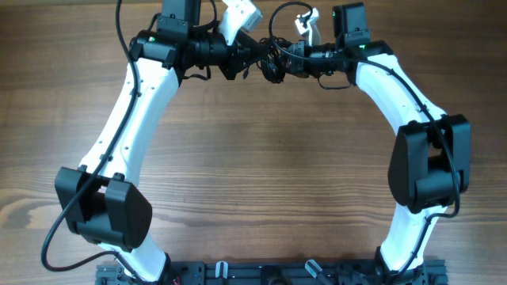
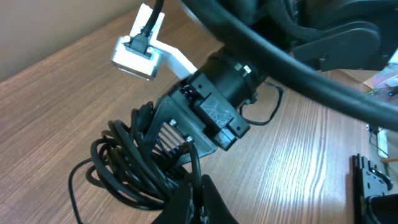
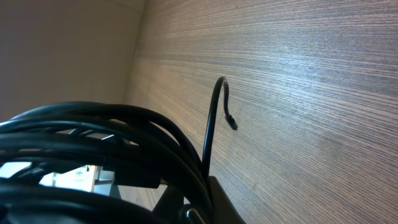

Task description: Untangle cables

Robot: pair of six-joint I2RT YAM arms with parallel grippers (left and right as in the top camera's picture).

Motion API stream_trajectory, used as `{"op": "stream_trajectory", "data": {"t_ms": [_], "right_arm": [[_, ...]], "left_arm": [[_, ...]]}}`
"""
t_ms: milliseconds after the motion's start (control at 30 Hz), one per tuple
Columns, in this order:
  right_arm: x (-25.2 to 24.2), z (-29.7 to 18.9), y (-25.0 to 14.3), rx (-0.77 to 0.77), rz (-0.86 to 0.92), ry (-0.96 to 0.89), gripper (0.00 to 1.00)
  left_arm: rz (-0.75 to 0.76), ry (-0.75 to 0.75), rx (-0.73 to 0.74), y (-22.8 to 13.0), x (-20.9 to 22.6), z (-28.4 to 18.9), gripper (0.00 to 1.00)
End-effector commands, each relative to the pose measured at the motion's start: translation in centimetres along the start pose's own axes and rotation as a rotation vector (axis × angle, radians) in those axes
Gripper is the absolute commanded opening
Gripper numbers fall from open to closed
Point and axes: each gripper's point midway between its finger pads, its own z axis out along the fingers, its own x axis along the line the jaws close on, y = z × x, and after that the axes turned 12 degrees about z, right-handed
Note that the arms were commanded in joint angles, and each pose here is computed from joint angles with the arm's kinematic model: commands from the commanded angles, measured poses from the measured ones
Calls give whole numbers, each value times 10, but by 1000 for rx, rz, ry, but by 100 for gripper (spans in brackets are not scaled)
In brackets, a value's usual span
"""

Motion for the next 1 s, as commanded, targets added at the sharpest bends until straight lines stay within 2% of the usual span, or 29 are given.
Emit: {"op": "stream_trajectory", "data": {"t_ms": [0,367,600,800,833,867,900,967], "right_arm": [[2,4,-3,20,-1,24,4],[-9,3,2,-12,15,-34,4],[-12,3,3,-18,20,-47,4],[-12,3,3,-17,25,-46,4],[-11,3,3,-16,28,-44,4],[-10,3,2,-13,28,-40,4],[-10,3,2,-12,28,-37,4],[-8,4,1,-5,27,-26,4]], "left_arm": [[13,32,2,-1,12,-1,4],[-70,157,-10,-13,46,-62,4],[-67,240,-41,-2,46,-108,4],[-84,247,-34,-3,41,-118,4],[-93,235,-31,-5,39,-116,6],[-95,222,-28,-5,36,-114,13],[-85,214,-21,-6,33,-112,28],[-55,193,-9,-5,26,-107,36]]}}
